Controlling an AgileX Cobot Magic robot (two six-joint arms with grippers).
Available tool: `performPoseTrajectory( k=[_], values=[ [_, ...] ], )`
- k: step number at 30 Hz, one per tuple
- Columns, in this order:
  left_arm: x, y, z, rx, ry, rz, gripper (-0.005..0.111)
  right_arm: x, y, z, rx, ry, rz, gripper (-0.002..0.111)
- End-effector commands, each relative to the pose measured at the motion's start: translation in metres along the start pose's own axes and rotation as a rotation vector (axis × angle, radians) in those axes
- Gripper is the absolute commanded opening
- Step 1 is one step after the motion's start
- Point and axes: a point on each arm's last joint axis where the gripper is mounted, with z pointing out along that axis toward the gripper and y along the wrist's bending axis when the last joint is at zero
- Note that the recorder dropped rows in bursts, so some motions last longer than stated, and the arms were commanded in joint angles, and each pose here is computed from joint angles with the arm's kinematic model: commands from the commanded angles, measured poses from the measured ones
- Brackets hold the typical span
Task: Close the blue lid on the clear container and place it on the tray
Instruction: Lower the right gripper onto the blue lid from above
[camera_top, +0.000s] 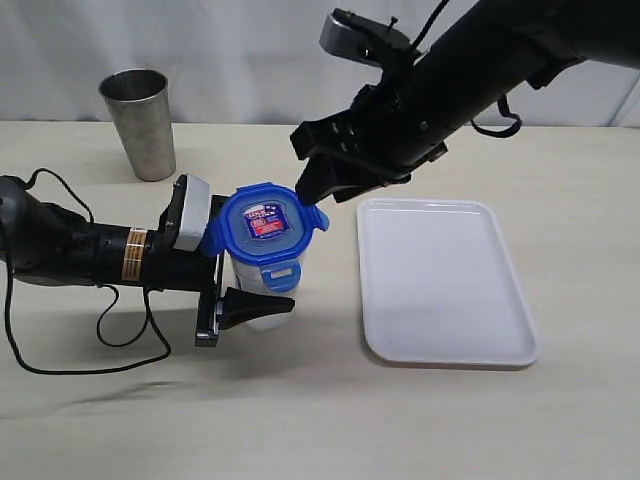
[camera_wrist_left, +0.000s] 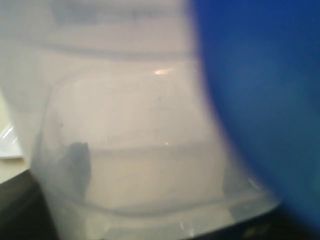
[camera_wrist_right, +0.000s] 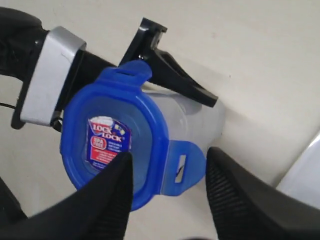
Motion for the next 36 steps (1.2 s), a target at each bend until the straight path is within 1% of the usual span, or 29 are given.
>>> performPoseTrajectory(
  k=[1,4,8,15,18,22,24,25,26,28,29,33,36],
  values=[
    [-0.001,0.004,-0.002,-0.026,0.006,0.002,0.0,0.004,-0.002,0.011,-0.026,0.074,-0.003,0.042],
    [-0.001,0.004,-0.002,-0.028,0.005,0.001,0.0,0.003,0.0,0.013,-0.065,0.07,-0.024,0.039],
    [-0.002,0.005,-0.002,-0.041,0.002,-0.004,0.0,0.002,0.002,0.018,-0.114,0.063,-0.016,0.039],
    [-0.002,0.005,-0.002,-0.038,0.002,-0.003,0.0,0.006,0.0,0.049,-0.124,0.129,-0.008,0.038],
    [-0.002,0.005,-0.002,-0.038,0.003,-0.003,0.0,0.007,0.001,0.052,-0.141,0.13,-0.023,0.035],
    [-0.002,0.005,-0.002,-0.038,0.003,-0.003,0.0,0.008,0.0,0.058,-0.161,0.145,-0.026,0.035],
    [-0.002,0.005,-0.002,-0.038,0.003,-0.003,0.0,0.007,-0.002,0.059,-0.157,0.137,-0.051,0.035],
    [-0.002,0.005,-0.002,-0.038,0.003,-0.003,0.0,0.005,-0.001,0.054,-0.144,0.114,-0.111,0.036],
    [-0.002,0.005,-0.002,-0.038,0.002,-0.007,0.0,0.001,0.001,0.046,-0.122,0.076,-0.136,0.041],
    [-0.002,0.005,-0.002,-0.038,0.002,-0.007,0.0,-0.003,0.004,0.035,-0.102,0.036,-0.159,0.058],
    [-0.002,0.005,-0.002,-0.038,0.002,-0.007,0.0,-0.004,0.007,0.03,-0.099,0.017,-0.166,0.061],
    [-0.002,0.005,-0.002,-0.038,0.002,-0.007,0.0,-0.009,0.012,0.006,-0.029,-0.068,-0.242,0.061],
    [-0.002,0.005,-0.002,-0.038,0.002,-0.007,0.0,-0.01,0.02,-0.013,-0.01,-0.118,-0.356,0.061]
  ],
)
